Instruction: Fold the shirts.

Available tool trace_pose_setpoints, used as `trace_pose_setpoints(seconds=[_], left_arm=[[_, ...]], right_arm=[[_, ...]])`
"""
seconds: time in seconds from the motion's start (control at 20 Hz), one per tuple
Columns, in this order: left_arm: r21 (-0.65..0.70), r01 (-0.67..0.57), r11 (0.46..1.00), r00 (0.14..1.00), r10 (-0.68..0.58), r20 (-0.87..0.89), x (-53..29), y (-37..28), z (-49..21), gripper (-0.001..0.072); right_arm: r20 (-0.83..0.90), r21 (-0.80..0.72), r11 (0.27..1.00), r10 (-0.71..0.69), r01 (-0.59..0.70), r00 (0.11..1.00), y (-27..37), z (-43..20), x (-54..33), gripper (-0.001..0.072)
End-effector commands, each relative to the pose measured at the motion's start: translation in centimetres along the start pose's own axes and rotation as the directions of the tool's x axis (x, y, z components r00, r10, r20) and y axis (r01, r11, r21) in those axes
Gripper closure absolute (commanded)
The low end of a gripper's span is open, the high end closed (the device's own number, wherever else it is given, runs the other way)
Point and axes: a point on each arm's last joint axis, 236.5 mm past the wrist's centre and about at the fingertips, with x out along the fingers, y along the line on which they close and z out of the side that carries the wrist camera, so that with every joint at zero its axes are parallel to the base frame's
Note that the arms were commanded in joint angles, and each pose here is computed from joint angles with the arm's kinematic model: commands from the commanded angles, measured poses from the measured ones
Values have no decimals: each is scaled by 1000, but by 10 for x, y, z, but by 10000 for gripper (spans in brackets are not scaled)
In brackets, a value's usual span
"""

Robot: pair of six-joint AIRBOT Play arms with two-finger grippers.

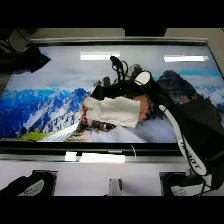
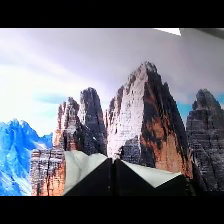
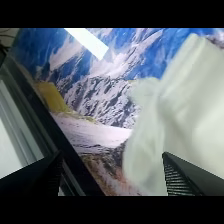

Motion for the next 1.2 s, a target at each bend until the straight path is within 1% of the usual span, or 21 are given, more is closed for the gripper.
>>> trace_pose_setpoints(seconds=[0.0, 0.05, 0.1, 0.15, 0.3, 0.35, 0.4, 0.45, 0.55, 0.6, 0.75, 0.9, 0.95, 1.0, 1.05, 1.15], left_arm=[[48, -27, 998, 997, 24, 69, -43, -4, 11, 679], [67, -28, 997, 998, 24, 66, -43, -4, 11, 679], [76, -30, 997, 998, 26, 58, -41, -2, 9, 679], [74, -32, 997, 998, 28, 50, -39, -1, 7, 679], [84, -41, 996, 999, 40, 16, -28, 8, -5, 679], [79, -43, 996, 999, 43, 3, -25, 11, -9, 679], [76, -46, 996, 999, 46, -6, -22, 13, -12, 679], [73, -47, 996, 999, 48, -13, -20, 14, -15, 679], [70, -49, 996, 998, 51, -21, -18, 16, -18, 679], [68, -50, 996, 998, 51, -24, -18, 17, -19, 679], [66, -49, 997, 998, 51, -26, -17, 17, -19, 679], [63, -49, 997, 998, 51, -26, -17, 17, -19, 679], [62, -47, 997, 998, 49, -26, -17, 16, -19, 679], [62, -46, 997, 999, 48, -26, -17, 16, -19, 679], [62, -46, 997, 999, 48, -26, -17, 16, -19, 679], [62, -46, 997, 999, 48, -26, -17, 16, -19, 678]], right_arm=[[-92, 36, 998, 52, -48, 994, -2, -32, 34, 51], [-142, -15, 999, 28, -30, 990, -11, -39, 19, 54], [-199, -88, 996, -18, 0, 980, -25, -47, -4, 54], [-252, -128, 991, -75, 43, 965, -43, -54, -30, 54], [-372, -184, 949, -308, 255, 876, -119, -74, -132, 40], [-412, -155, 922, -387, 355, 825, -152, -85, -166, 40], [-434, -80, 892, -432, 444, 790, -180, -95, -189, 43], [-444, 11, 876, -427, 481, 788, -198, -106, -201, 56], [-458, 129, 885, -347, 447, 819, -208, -127, -191, 56], [-460, 158, 891, -314, 425, 830, -210, -134, -177, 55], [-445, 211, 914, -227, 348, 866, -210, -142, -126, 41], [-420, 256, 916, -182, 309, 889, -212, -143, -86, 41], [-400, 287, 912, -162, 291, 902, -211, -141, -76, 43], [-378, 325, 903, -148, 281, 914, -211, -138, -70, 67], [-359, 351, 895, -142, 275, 922, -211, -134, -65, 131], [-304, 366, 901, -121, 233, 945, -205, -119, -61, 683]])
